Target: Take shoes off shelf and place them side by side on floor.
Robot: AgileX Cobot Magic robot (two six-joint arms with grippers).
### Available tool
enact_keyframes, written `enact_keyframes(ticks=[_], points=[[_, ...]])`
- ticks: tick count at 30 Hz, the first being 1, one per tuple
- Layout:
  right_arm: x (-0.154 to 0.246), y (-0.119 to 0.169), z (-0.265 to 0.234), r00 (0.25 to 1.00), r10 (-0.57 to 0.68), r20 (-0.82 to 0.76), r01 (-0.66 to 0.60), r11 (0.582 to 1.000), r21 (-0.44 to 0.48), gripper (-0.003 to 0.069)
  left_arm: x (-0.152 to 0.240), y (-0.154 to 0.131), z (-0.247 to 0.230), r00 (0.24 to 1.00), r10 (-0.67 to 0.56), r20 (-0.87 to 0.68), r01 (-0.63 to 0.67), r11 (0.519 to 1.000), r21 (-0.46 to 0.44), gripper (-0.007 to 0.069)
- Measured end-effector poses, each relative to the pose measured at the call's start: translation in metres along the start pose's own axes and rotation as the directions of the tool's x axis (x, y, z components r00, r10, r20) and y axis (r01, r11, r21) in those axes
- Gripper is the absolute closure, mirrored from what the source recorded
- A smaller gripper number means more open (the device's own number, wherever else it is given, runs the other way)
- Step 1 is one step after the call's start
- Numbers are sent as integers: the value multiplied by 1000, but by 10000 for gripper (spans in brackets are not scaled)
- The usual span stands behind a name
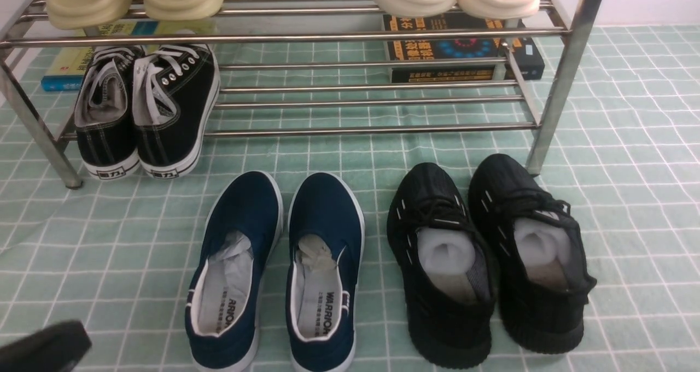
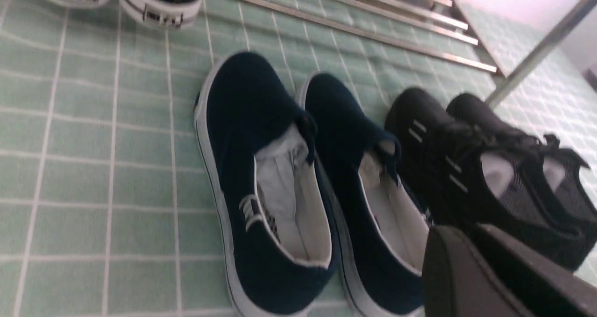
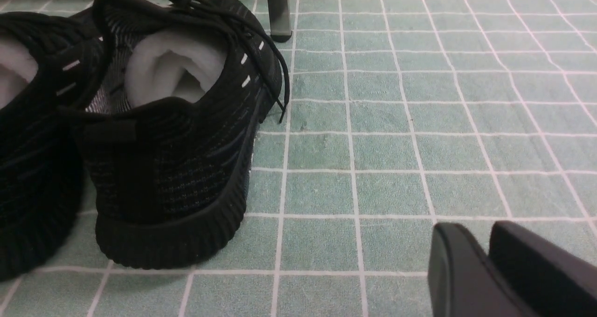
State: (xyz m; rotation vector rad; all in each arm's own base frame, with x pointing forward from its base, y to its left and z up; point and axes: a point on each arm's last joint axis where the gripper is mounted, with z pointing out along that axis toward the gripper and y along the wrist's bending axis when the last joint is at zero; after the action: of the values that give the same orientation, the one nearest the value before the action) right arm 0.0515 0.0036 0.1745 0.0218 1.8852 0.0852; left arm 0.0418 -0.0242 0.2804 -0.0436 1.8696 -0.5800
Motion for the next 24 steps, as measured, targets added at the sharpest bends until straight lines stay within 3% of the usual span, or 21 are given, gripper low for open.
enact_keyframes(ticks=[12, 20, 24], points=[[0, 0, 0, 1000, 0, -1, 0, 1000, 0, 512, 2, 7, 7, 997, 33, 67, -31, 999, -23, 543], [0, 0, 0, 1000, 0, -1, 0, 1000, 0, 502, 9, 18, 13, 983, 168, 70, -160, 982, -105, 536], [0, 0, 0, 1000, 0, -1, 0, 1000, 0, 494, 39, 38, 28, 968, 242, 63, -228, 959, -170, 535]])
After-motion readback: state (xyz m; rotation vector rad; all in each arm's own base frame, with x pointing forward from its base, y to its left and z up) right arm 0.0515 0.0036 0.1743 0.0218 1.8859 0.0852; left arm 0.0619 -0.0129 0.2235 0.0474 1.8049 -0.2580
